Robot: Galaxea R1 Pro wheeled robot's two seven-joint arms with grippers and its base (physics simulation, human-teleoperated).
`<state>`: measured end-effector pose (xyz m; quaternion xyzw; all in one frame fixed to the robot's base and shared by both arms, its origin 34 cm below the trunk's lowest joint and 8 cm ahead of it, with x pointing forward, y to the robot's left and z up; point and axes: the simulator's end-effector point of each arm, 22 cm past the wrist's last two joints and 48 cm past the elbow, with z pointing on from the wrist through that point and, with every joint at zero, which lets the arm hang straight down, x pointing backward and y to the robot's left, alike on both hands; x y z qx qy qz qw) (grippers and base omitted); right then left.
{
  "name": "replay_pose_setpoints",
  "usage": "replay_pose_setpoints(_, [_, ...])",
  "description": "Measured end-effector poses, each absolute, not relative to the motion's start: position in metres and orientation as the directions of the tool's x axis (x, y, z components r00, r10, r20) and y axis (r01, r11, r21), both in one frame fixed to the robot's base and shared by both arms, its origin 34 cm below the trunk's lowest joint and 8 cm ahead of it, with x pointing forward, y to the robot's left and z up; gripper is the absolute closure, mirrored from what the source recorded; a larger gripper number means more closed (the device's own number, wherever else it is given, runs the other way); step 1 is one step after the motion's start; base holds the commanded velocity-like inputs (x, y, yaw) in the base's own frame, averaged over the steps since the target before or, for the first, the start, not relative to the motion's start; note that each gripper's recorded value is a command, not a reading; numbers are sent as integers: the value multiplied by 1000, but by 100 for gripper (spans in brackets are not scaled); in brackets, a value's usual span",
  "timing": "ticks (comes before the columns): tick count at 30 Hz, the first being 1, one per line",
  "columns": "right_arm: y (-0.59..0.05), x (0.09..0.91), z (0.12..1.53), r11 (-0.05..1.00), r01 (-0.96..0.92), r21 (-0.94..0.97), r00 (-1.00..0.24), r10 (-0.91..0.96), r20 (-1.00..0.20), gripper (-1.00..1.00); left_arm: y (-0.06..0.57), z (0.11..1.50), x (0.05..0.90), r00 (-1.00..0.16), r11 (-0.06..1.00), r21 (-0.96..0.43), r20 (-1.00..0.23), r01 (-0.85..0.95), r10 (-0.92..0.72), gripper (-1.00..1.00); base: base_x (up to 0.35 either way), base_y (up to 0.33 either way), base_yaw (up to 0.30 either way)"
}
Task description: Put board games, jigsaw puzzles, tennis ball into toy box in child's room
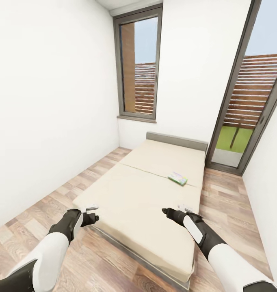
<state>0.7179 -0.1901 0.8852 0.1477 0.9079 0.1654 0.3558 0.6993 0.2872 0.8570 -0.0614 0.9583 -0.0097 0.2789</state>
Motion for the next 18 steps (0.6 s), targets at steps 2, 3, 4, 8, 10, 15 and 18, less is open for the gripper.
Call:
replay_pose_setpoints(2, [-190,718,885,902,151,405,-703,386,-597,-100,287,857,699,-837,992,-52,-533,-112,-123,-100,0,-1,290])
replay_pose_setpoints(3, [-190,718,885,902,150,405,-703,386,-597,-100,287,857,699,-837,992,-53,-533,-112,-123,-100,0,-1,290])
replay_pose_setpoints(4, [-190,718,885,902,151,405,-703,386,-597,-100,287,857,699,-837,992,-53,-533,-112,-123,-100,0,-1,290])
replay_pose_setpoints(8, [-190,718,885,902,150,405,-703,385,-597,-100,287,857,699,-837,992,-53,-533,-113,-124,-100,0,-2,290])
replay_pose_setpoints(10, [-190,718,885,902,150,405,-703,385,-597,-100,287,857,699,-837,992,-53,-533,-112,-124,-100,0,-52,291])
replay_pose_setpoints(15, [-190,718,885,902,150,405,-703,385,-597,-100,287,857,699,-837,992,-53,-533,-112,-123,-100,0,-150,291])
replay_pose_setpoints(18, [-190,718,885,902,150,405,-703,385,-597,-100,287,857,699,-837,992,-53,-533,-112,-123,-100,0,-124,291])
